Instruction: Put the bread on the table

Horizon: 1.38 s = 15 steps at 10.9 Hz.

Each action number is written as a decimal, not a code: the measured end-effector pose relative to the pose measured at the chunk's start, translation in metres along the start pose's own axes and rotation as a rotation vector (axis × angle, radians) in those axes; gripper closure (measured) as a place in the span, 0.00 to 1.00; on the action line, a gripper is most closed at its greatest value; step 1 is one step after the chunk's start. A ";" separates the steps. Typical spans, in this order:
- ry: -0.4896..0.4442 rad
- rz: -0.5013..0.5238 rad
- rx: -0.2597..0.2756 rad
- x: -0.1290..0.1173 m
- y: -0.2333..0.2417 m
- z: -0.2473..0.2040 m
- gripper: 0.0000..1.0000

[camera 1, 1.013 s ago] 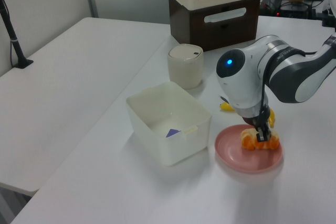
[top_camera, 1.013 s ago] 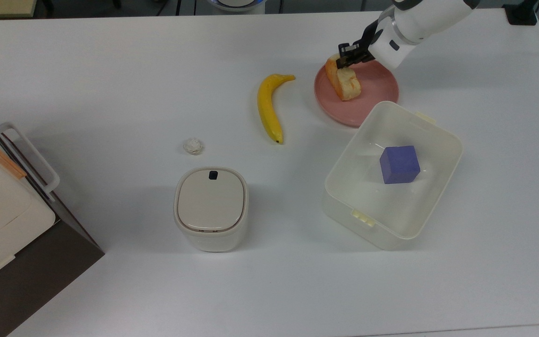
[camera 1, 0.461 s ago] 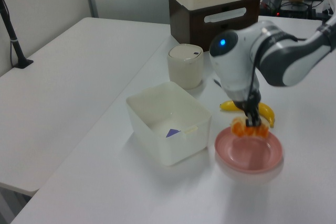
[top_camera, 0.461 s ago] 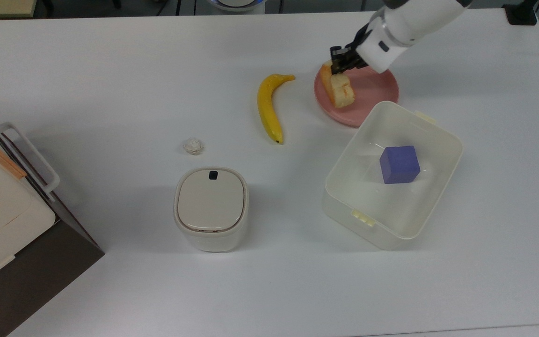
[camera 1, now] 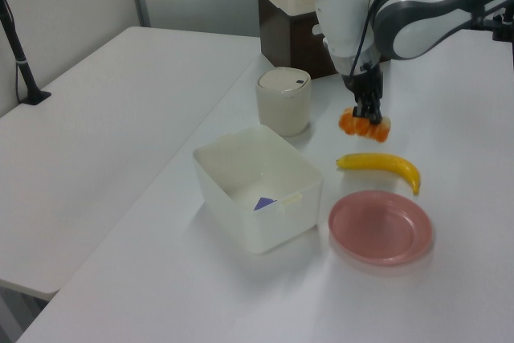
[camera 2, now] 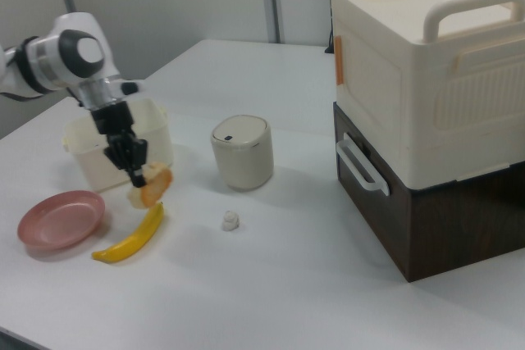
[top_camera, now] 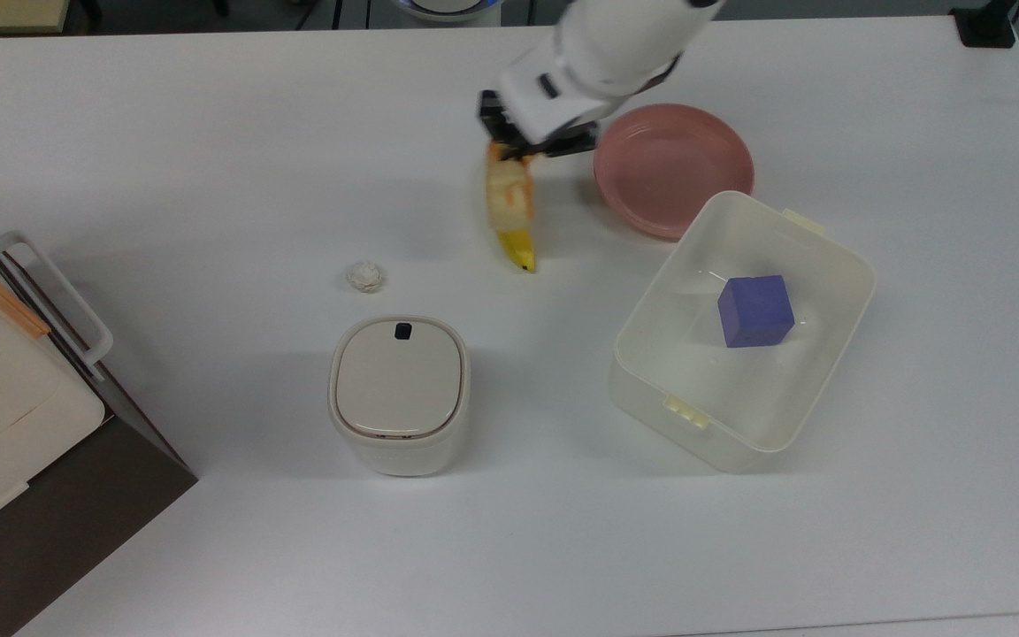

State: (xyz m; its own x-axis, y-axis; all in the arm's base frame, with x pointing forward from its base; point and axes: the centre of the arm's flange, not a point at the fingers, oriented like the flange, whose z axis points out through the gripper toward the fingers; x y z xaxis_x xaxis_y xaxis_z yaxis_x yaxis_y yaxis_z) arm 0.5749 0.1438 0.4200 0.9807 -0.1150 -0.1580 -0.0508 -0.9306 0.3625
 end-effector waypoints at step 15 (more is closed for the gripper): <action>-0.001 0.171 0.021 0.035 0.097 0.013 0.00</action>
State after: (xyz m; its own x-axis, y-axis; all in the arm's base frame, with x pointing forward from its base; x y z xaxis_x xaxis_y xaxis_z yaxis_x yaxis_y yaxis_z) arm 0.6015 0.0450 0.4376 0.9573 -0.2724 -0.0969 -0.2205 -0.9047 0.3646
